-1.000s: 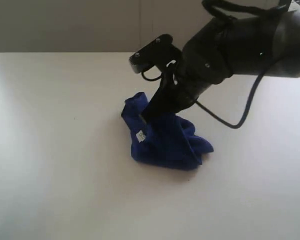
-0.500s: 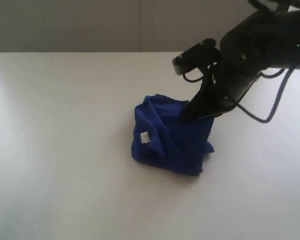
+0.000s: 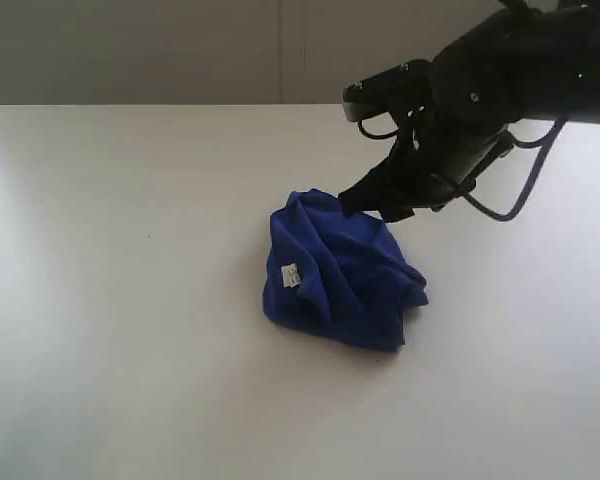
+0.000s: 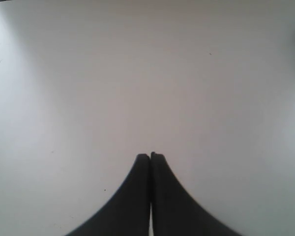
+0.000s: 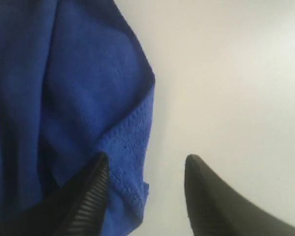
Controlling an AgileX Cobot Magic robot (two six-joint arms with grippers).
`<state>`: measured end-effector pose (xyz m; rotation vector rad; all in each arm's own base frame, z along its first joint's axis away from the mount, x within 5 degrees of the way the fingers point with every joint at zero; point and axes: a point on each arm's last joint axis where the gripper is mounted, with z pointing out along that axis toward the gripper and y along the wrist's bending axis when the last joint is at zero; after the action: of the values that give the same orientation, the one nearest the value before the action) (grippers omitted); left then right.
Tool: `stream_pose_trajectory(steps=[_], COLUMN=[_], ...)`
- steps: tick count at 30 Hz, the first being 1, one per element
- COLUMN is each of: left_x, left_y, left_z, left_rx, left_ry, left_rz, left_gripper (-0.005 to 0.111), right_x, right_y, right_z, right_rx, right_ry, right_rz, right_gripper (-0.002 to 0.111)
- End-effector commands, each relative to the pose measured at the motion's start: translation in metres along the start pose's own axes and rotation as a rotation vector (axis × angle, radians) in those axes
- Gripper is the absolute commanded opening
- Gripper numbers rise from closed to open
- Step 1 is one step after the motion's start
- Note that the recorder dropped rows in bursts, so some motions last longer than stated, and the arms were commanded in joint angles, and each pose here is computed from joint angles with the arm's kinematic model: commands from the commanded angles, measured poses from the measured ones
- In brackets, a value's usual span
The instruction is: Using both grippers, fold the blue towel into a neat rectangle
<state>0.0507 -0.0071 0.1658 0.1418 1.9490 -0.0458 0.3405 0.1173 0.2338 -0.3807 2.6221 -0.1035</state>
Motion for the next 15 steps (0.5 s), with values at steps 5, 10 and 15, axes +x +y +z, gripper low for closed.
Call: stream_pose_trajectory(steps=[5,10,15], left_x=[0.001,0.001,0.001], left_y=[0.0,0.0,0.0], left_z=[0.0,0.0,0.0], left_rx=[0.001,0.001,0.001], left_ry=[-0.001,-0.001,-0.001], left_rz=[-0.002,-0.002,-0.002], left_gripper=[0.0,0.0,0.0], right_x=[0.008,0.011,0.01], right_y=[0.014,0.013,0.011], right_z=[0.031,0.046,0.047], right_rx=[-0.12,-0.086,-0.067], right_ry=[0.082,0.106,0.094], right_rz=[0.001,-0.051,-0.075], right_gripper=[0.046,0.046,0.04])
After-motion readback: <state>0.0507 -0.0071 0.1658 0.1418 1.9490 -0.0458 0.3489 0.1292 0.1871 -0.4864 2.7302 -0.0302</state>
